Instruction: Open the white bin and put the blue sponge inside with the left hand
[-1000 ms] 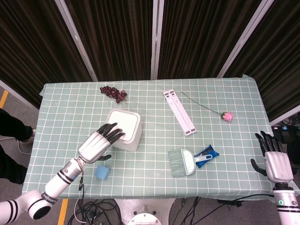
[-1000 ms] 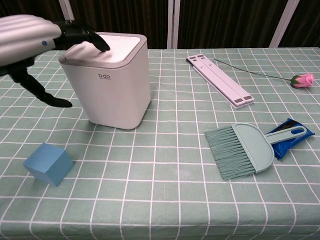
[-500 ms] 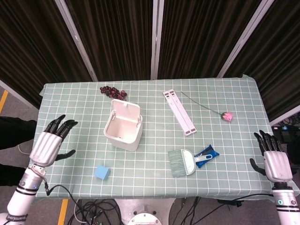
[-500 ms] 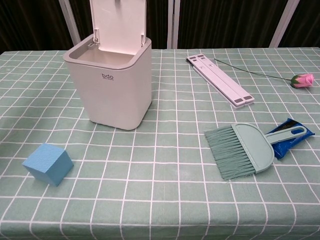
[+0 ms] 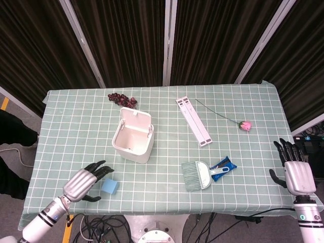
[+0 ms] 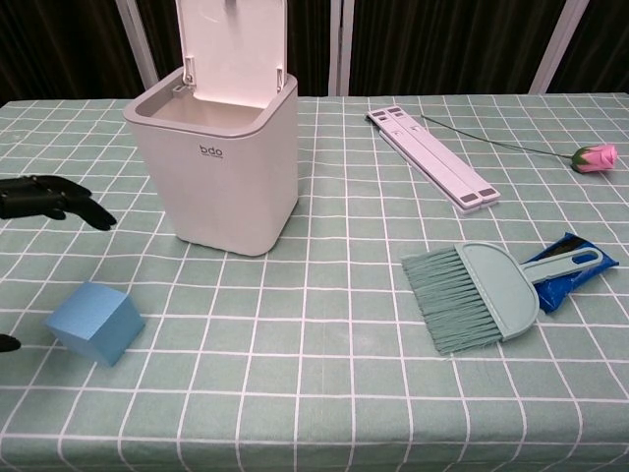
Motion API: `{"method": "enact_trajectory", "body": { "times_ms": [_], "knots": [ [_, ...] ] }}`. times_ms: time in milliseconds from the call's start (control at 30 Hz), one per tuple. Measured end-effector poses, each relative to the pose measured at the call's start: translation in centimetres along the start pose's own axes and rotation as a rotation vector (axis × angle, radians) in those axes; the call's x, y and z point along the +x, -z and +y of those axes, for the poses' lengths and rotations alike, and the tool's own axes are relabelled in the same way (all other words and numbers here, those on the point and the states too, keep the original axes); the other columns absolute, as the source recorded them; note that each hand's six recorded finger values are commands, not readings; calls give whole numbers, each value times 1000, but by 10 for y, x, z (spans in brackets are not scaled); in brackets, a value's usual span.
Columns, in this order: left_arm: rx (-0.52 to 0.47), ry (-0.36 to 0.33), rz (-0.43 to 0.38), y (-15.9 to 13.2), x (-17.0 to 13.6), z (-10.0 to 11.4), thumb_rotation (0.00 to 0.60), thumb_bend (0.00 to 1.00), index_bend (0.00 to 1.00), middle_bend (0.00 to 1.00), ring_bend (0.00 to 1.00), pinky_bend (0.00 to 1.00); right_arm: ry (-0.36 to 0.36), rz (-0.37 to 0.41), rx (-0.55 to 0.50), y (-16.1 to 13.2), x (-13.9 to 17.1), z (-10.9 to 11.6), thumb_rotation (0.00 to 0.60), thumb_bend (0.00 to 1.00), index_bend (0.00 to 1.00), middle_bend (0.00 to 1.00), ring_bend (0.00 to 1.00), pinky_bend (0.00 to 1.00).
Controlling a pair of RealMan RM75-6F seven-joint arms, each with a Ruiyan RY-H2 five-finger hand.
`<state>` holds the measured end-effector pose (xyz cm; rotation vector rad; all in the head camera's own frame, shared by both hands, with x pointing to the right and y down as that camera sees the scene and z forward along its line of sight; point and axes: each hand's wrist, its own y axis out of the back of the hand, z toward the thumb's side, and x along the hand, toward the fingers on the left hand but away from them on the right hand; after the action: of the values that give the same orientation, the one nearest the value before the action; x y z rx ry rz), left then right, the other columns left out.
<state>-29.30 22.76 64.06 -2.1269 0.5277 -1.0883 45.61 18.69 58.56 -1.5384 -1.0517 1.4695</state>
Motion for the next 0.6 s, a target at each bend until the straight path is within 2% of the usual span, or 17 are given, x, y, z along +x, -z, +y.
{"method": "enact_trajectory", "body": {
  "times_ms": [333, 600],
  "knots": [
    [31, 31, -43, -9, 18, -32, 600, 122, 187, 190, 65, 236, -7, -5, 0, 3, 0, -1, 600, 238, 0, 0, 0, 0],
    [99, 20, -34, -4, 26, -39, 600, 145, 248, 230, 130, 324, -20, -10, 1, 5, 1, -4, 600, 240, 0, 0, 0, 0]
  ]
}}
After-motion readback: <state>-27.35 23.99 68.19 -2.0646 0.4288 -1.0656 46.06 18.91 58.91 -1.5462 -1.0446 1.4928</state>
